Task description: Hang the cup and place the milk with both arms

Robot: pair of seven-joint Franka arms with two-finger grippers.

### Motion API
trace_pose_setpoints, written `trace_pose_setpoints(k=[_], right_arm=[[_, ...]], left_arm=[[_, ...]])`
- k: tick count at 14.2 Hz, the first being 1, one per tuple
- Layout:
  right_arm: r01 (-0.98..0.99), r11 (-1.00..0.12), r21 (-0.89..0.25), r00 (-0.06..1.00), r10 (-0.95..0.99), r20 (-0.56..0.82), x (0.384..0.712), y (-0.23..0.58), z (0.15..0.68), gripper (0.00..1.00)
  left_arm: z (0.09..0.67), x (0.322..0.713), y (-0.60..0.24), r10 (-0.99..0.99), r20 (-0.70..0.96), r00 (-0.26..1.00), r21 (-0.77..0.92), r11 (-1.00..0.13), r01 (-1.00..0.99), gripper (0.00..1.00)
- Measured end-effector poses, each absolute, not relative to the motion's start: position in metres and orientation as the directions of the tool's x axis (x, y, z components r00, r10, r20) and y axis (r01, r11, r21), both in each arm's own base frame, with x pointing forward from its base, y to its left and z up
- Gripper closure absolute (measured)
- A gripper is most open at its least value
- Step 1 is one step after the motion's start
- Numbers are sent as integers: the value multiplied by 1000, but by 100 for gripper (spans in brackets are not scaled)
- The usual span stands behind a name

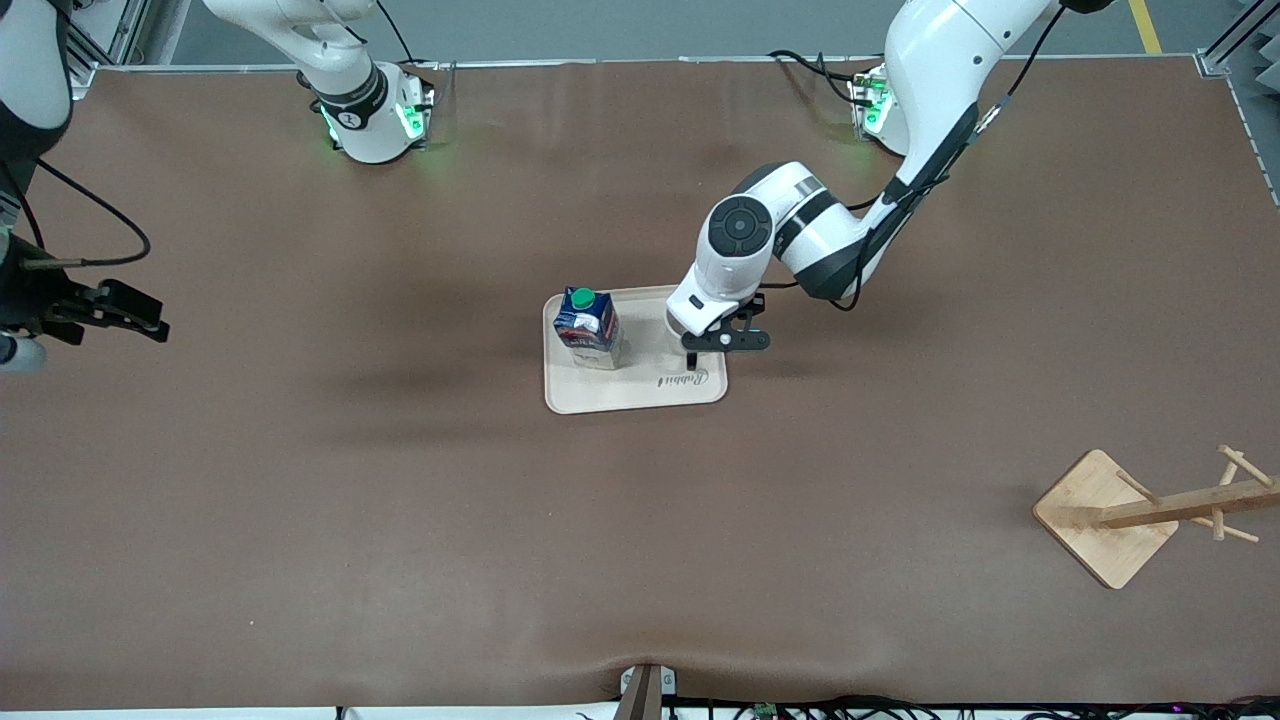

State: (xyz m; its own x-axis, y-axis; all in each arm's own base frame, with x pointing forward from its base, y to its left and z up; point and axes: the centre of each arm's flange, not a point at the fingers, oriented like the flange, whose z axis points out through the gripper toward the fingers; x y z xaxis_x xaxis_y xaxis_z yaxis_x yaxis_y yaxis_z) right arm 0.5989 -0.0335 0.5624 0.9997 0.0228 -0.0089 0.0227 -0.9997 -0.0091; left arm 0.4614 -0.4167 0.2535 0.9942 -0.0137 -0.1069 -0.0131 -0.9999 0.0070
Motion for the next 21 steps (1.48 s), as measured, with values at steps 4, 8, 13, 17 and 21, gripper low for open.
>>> trace_pose_setpoints(k=[4,8,13,17,21], right_arm=[[33,-999,-27,999,34,-28,601,-24,555,0],[111,-993,-50,990,114,-77,600,26,544,0],[229,-971,-67,962,236,-140,602,112,505,0],[8,-994,-110,974,33,-224,573,239,481,0],[-148,-989,-16,951,-138,-277,540,318,443,0]], left_arm=[[283,486,-417,10,-71,997,24,-1000,11,93],[371,527,-389,69,-26,997,-22,-997,68,94],[495,585,-274,-5,9,1000,-80,-997,-5,94],[536,611,-157,-119,12,993,-110,-987,-117,94],[549,624,-41,-245,-11,970,-122,-962,-244,94]])
